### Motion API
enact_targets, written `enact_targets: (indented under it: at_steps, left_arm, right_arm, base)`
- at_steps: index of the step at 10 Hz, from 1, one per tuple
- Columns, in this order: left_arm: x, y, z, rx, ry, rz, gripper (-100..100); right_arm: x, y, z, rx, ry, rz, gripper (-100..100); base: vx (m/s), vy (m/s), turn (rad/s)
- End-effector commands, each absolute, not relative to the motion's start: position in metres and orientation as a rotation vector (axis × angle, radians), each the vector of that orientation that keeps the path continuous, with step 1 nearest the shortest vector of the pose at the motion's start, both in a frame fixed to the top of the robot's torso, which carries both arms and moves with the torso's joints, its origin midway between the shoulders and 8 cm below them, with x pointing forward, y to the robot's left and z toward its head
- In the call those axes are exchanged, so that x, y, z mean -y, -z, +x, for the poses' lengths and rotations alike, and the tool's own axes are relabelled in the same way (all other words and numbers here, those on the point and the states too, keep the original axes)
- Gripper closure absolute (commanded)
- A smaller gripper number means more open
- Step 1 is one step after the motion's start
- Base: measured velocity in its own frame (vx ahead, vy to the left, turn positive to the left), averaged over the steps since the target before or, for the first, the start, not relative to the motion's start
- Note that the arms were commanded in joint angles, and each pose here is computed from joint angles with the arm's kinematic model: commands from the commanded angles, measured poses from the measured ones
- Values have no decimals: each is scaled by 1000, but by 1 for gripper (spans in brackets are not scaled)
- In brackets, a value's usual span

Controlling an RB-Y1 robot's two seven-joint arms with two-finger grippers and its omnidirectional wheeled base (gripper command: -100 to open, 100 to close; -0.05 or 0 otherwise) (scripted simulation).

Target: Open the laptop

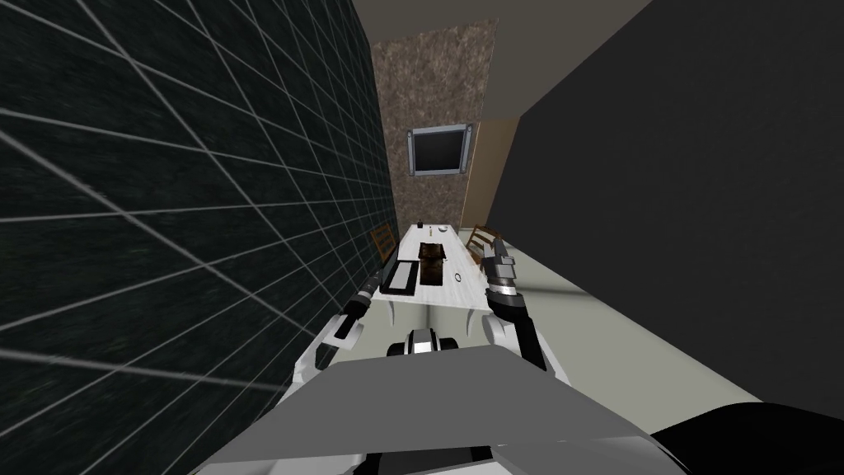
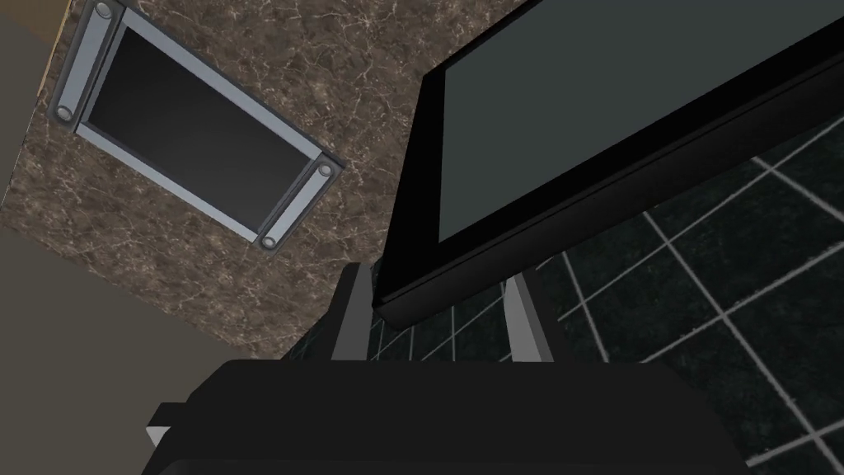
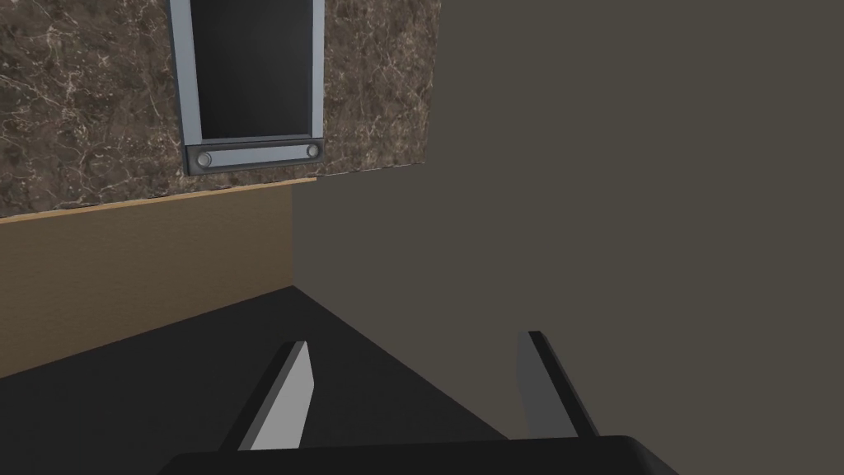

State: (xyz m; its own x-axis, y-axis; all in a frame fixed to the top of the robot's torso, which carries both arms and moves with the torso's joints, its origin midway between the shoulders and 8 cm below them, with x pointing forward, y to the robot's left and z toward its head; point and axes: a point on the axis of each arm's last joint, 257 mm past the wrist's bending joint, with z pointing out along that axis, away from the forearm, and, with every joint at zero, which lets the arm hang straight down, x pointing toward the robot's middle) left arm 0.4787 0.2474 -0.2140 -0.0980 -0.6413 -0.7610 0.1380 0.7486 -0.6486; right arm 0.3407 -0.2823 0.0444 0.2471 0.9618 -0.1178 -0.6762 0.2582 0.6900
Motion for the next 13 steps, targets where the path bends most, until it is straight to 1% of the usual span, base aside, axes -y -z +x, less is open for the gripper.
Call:
enact_targets:
  at_steps: [1,2,10,11,12,13]
  left_arm:
    - [-247,224,476,-1553,621,-343,100]
    - [-247,224,476,-1554,618,-340,100]
    - [-234,267,462,-1596,398,-33,100]
    - [-236,260,464,-1588,416,-56,100]
    - [-229,270,463,-1590,382,-10,100]
    - [-229,270,463,-1590,379,-7,100]
  right_arm:
    - [282,-44,341,-597,-1204,574,0]
    - [282,-44,341,-597,-1203,574,0]
    - [282,-44,341,-597,-1204,574,0]
    - [282,-44,341,-597,-1204,574,0]
    - [282,-44,341,-597,-1203,574,0]
    - [282,-44,341,-597,-1203,574,0]
  base:
    - [8,-73,79]
    - [13,-92,54]
    - [17,-93,60]
    - [-1,-52,14]
    - [6,-10,71]
    - [9,-5,50]
